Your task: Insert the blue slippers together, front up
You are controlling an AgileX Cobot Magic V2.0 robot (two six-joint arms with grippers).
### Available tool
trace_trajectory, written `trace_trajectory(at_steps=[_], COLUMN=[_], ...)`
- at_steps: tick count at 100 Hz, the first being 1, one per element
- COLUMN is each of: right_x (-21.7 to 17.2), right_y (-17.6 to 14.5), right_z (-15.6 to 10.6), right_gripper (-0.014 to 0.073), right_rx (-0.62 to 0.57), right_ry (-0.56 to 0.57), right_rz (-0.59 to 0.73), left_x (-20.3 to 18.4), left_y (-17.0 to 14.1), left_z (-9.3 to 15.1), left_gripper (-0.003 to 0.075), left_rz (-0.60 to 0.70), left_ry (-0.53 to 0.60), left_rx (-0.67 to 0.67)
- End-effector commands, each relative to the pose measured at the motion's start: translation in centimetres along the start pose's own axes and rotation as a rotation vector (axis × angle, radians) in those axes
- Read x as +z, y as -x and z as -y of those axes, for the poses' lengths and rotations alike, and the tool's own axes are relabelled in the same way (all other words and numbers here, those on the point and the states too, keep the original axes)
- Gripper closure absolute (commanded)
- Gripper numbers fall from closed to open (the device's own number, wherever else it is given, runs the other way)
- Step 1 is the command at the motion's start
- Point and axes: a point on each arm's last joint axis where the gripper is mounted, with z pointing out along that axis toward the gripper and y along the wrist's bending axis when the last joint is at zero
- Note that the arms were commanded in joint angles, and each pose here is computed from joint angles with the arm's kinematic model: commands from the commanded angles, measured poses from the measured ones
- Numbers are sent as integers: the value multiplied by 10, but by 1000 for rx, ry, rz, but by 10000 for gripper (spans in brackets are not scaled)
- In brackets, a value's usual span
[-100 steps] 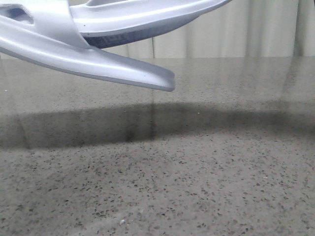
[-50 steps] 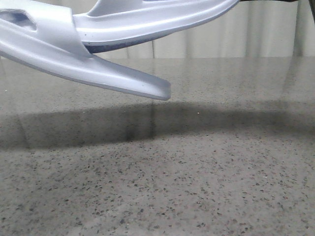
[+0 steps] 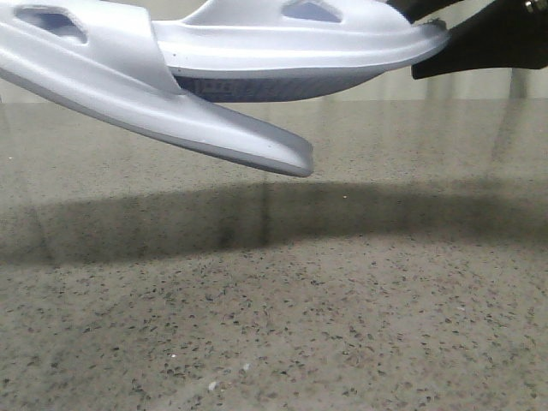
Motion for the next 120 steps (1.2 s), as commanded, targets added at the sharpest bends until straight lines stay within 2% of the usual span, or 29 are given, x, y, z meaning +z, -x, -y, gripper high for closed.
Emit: trace_trajectory(at_steps=[1, 20, 53, 69, 78, 106, 120], right_x=[-11, -34, -104, -129, -135, -134, -133], right_y=[6, 11, 23, 22, 21, 20, 19], right_z=[-19, -27, -47, -55, -57, -58, -58], right_gripper=[239, 240, 240, 240, 240, 240, 240], right_rx=[-36, -129, -322, -374, -378, -383, -384], right_ry=[83, 35, -121, -157, -157, -147, -143], right_rz=[23, 135, 524, 664, 692, 671, 665], left_x=[1, 1, 1, 2, 2, 6, 16], left_y=[-8, -6, -4, -2, -2, 4, 8], left_z=[20, 20, 19, 17, 17, 12, 5], left_gripper=[704, 704, 704, 704, 704, 704, 704], left_rz=[-100, -78, -56, -38, -32, 2, -42], left_ry=[-109, -104, -97, -79, -76, -33, 10], left_rx=[-48, -33, -28, -15, -13, 12, 2])
